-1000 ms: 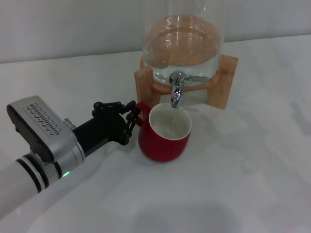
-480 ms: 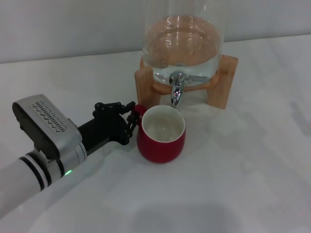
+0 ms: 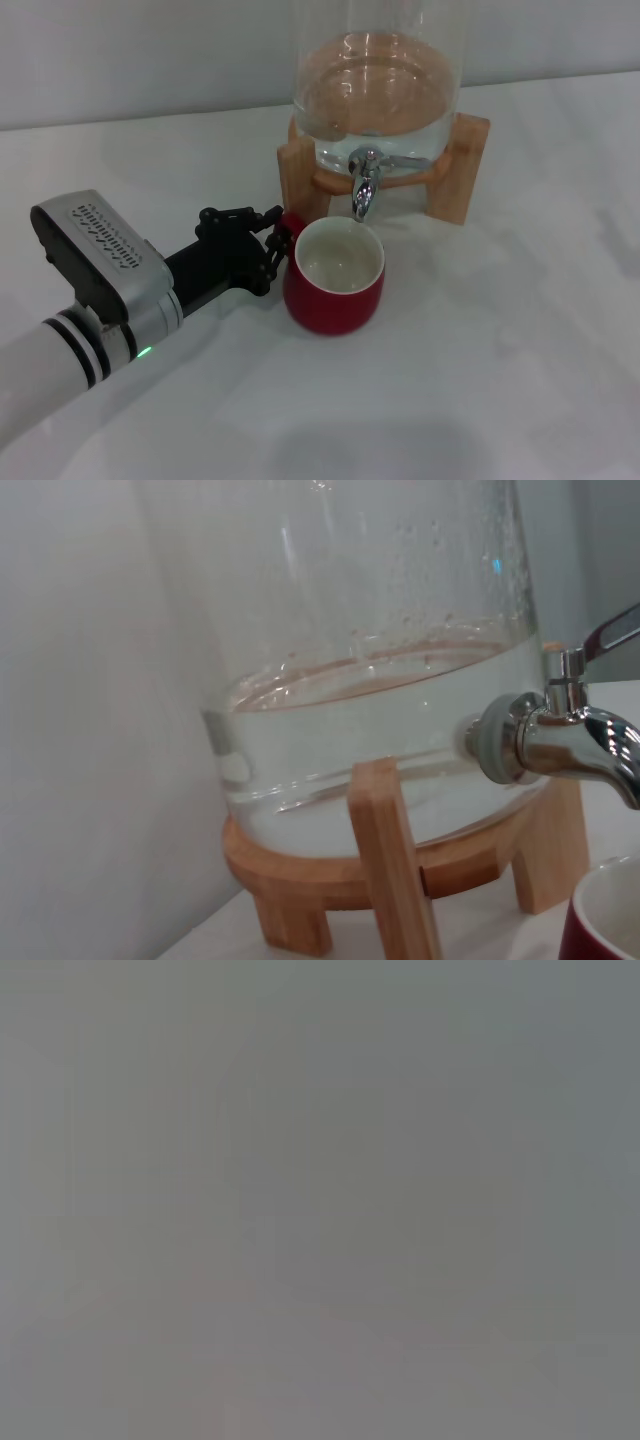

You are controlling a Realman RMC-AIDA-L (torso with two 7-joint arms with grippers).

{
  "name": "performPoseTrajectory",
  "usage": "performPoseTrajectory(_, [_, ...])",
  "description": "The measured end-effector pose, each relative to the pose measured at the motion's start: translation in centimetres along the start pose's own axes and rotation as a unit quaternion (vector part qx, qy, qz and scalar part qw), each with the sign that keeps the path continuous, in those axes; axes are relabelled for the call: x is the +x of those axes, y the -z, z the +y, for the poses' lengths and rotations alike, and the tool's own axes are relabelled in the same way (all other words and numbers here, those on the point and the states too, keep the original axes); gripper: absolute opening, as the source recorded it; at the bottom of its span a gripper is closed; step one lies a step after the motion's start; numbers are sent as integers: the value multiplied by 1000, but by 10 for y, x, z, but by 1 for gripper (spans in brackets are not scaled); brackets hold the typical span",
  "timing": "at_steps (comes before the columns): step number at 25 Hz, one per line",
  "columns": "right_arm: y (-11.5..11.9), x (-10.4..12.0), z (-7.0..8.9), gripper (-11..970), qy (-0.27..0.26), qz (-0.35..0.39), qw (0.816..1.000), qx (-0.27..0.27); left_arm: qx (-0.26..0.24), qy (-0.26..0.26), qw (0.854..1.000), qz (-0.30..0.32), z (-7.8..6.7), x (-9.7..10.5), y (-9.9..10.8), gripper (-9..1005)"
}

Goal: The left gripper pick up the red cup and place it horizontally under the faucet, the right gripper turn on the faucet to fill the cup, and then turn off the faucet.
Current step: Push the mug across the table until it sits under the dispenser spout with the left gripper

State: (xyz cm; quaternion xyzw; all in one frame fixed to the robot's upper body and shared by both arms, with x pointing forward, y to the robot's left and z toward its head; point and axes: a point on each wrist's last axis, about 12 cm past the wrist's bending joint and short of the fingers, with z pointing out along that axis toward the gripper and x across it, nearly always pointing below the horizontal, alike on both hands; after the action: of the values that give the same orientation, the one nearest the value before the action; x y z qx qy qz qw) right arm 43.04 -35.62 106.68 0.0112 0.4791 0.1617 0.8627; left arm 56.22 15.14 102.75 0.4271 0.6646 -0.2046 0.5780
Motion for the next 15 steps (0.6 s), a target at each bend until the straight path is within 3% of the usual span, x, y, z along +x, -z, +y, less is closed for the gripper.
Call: performPoseTrajectory(15, [-1,0,0,757,1,-1,1000,-1,1,1,1000,7,-1,1,-2,188])
